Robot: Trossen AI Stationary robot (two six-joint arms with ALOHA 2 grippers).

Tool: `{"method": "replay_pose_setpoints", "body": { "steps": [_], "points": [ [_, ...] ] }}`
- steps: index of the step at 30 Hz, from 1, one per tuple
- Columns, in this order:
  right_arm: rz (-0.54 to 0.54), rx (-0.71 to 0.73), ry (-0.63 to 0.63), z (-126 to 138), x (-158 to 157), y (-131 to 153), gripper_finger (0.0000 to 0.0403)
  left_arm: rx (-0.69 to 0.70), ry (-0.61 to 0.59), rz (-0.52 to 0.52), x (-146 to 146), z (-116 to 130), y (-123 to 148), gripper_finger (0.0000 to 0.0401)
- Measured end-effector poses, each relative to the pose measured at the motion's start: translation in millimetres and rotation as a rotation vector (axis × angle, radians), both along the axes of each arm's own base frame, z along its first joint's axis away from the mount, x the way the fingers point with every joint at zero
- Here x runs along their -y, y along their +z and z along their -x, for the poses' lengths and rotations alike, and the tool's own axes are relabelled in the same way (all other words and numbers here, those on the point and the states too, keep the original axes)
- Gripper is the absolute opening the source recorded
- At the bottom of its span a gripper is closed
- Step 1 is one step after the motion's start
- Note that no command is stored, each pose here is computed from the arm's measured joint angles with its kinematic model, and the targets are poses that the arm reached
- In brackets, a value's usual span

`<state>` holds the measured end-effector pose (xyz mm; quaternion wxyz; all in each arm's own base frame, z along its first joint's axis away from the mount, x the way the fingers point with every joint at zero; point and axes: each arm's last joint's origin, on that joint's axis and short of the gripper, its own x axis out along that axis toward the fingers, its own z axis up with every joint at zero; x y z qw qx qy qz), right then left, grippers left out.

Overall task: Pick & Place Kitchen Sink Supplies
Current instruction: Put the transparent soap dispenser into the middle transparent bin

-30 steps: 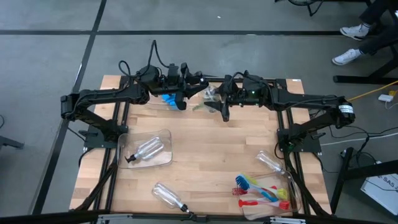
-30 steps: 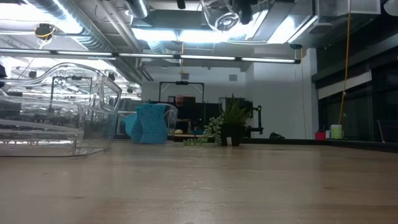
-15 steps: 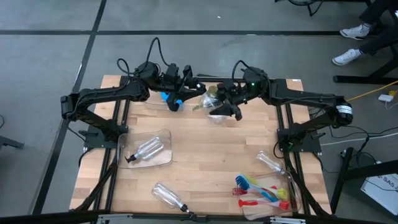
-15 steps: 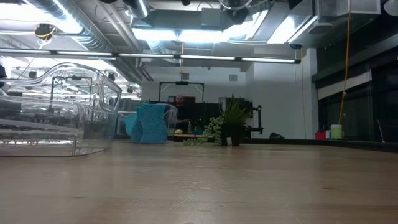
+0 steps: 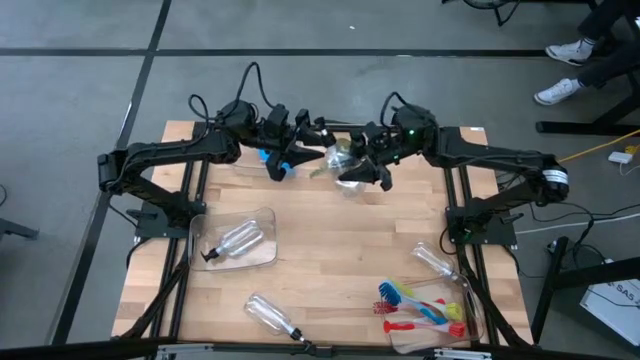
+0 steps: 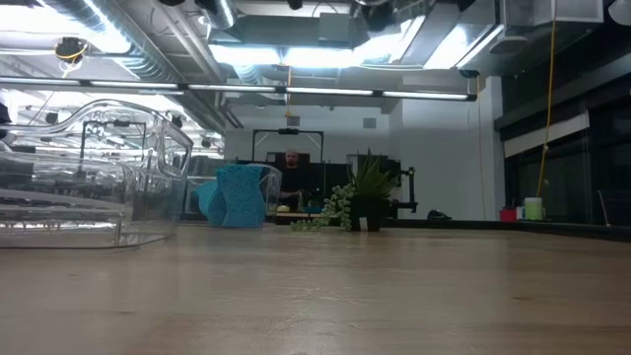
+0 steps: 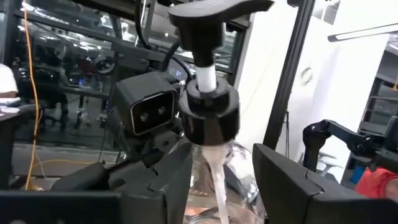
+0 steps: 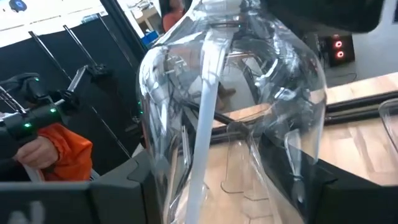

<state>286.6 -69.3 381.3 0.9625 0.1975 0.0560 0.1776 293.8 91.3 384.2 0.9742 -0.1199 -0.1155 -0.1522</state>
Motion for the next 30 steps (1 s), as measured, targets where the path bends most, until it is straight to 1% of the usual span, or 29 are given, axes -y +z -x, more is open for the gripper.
{"method": "replay_pose_setpoints", "body": {
  "steps": [6,10,15,19,23,28,30],
  "points": [
    [0.012,0.003,-0.01,0.3,0.3,0.1,0.0216,0.004,0.021,0.014,-4.5,1.7,0.8,0.0161],
    [0.049,0.013,-0.07,0.0,1.7,0.2,0.0216,-0.012,0.054,0.04,-15.6,5.4,0.1,0.017],
    [0.086,0.014,-0.139,-0.5,3.6,-0.5,0.0216,-0.015,0.129,0.05,-34.4,14.8,1.1,0.0187],
    [0.126,-0.002,-0.23,-0.9,6.2,-2.5,0.0216,-0.015,0.139,0.058,-38.2,16.6,1.3,0.0195],
    [0.176,-0.035,-0.358,-0.9,10.0,-5.6,0.0216,-0.014,0.133,0.052,-36.7,15.9,1.3,0.0194],
    [0.228,-0.045,-0.447,-0.7,12.7,-6.4,0.0216,-0.015,0.14,0.057,-37.3,16.1,1.3,0.0193],
    [0.233,-0.047,-0.47,-0.5,13.5,-6.3,0.0216,-0.015,0.143,0.058,-37.4,16.0,1.3,0.0184]
  ]
}}
